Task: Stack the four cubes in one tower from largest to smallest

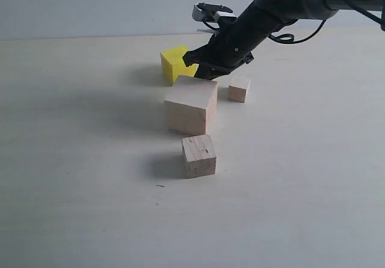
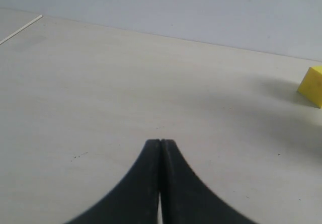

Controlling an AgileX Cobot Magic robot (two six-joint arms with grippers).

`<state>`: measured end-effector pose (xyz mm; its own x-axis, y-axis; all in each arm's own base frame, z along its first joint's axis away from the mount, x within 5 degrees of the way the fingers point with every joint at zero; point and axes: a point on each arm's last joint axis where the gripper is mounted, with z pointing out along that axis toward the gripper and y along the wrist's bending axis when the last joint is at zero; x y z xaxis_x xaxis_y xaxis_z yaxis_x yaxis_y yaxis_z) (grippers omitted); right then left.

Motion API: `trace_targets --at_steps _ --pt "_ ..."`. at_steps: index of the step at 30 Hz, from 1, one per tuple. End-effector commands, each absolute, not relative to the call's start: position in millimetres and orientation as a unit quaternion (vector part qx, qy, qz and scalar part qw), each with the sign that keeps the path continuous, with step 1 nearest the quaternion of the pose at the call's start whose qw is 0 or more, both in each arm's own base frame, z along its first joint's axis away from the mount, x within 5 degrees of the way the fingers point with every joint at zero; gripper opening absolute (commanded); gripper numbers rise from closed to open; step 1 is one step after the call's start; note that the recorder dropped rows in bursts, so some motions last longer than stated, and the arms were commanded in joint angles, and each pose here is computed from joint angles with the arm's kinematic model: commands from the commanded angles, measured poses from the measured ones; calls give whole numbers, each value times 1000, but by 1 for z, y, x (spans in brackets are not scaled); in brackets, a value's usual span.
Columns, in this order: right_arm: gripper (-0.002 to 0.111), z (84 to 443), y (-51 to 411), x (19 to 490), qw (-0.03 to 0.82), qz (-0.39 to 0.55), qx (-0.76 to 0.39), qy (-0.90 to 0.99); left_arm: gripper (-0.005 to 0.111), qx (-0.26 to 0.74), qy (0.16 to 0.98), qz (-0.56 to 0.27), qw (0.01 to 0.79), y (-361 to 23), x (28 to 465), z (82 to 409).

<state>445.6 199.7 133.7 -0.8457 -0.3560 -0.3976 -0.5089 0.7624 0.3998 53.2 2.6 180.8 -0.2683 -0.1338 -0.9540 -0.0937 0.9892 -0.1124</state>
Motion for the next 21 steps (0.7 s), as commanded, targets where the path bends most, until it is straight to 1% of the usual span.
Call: trace_targets --at_steps 1,8,14,18,21 --pt "0 137 212 439 138 269 -248 920 0 -68 794 -18 604 2 53 181" --pt "0 139 245 428 168 261 -290 905 0 -68 794 -18 604 2 53 181" --pt "0 149 250 432 184 262 -295 900 0 -68 794 -18 604 2 53 181" --pt "0 168 251 432 198 266 -301 894 0 -68 794 -18 604 2 53 181" --pt "0 186 247 431 215 250 -297 896 0 -68 794 -18 604 2 53 181"
